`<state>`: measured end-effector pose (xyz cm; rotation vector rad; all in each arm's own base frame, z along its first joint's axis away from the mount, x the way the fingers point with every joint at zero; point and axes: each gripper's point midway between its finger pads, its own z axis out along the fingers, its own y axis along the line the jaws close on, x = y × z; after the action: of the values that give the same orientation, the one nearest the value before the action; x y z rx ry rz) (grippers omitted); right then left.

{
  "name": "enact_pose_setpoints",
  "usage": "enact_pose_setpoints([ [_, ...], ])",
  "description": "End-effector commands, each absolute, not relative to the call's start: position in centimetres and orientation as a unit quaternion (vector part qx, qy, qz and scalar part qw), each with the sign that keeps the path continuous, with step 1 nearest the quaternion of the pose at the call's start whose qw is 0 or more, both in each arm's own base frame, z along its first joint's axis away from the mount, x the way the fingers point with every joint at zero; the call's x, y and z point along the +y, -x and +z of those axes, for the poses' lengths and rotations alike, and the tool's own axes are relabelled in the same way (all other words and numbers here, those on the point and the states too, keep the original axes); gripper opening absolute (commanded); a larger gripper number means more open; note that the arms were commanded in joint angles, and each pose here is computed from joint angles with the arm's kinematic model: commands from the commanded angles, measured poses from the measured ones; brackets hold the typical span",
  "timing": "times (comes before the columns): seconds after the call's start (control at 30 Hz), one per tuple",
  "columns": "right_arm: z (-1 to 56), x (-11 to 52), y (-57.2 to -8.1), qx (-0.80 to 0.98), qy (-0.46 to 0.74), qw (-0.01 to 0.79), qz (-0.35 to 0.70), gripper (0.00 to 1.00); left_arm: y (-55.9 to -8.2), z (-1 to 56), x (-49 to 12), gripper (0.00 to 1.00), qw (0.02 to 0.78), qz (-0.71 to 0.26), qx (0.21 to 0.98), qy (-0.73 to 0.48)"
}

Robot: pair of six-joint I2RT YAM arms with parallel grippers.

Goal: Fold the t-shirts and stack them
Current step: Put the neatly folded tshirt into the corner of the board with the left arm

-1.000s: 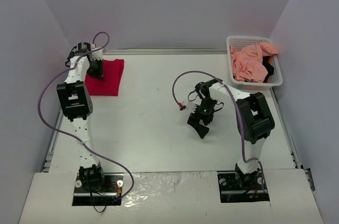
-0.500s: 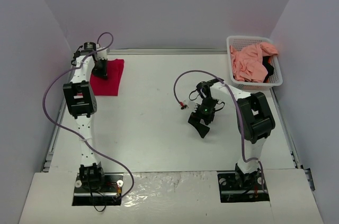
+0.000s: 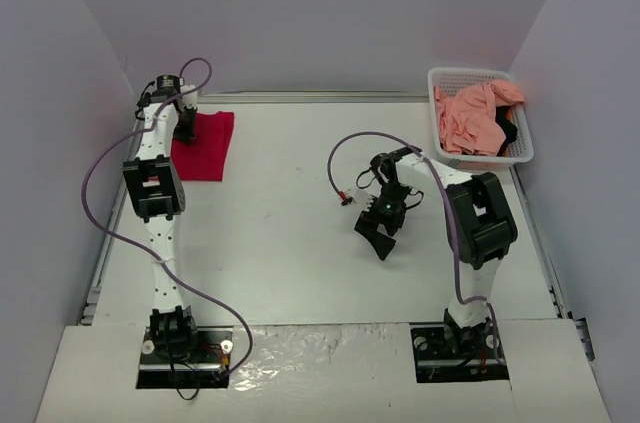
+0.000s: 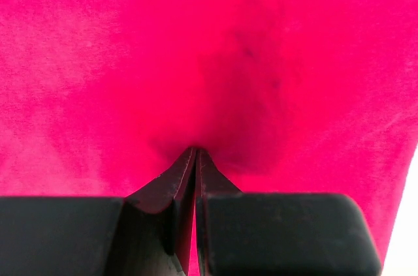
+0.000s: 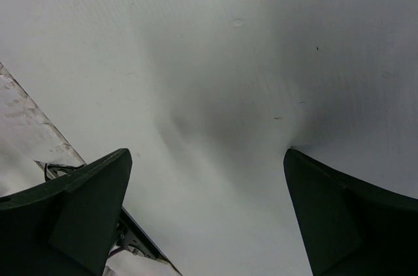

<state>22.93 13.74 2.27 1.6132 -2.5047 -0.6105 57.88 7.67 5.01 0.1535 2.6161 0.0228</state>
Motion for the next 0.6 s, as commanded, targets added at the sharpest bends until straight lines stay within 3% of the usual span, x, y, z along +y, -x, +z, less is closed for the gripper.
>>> enact_pose_setpoints([
  [0.0,1.1,12.6,-21.9,-0.827,-0.517,0.094,-0.198,1.00,-58.5,6.9,8.8,0.02,0.273,0.042,0.959,-0.063],
  [0.57,0.0,12.3,-21.8,-0.831,-0.507,0.116,-0.197,1.00,-60.2,3.9,9.7,0.02,0.279,0.061,0.958,-0.039],
])
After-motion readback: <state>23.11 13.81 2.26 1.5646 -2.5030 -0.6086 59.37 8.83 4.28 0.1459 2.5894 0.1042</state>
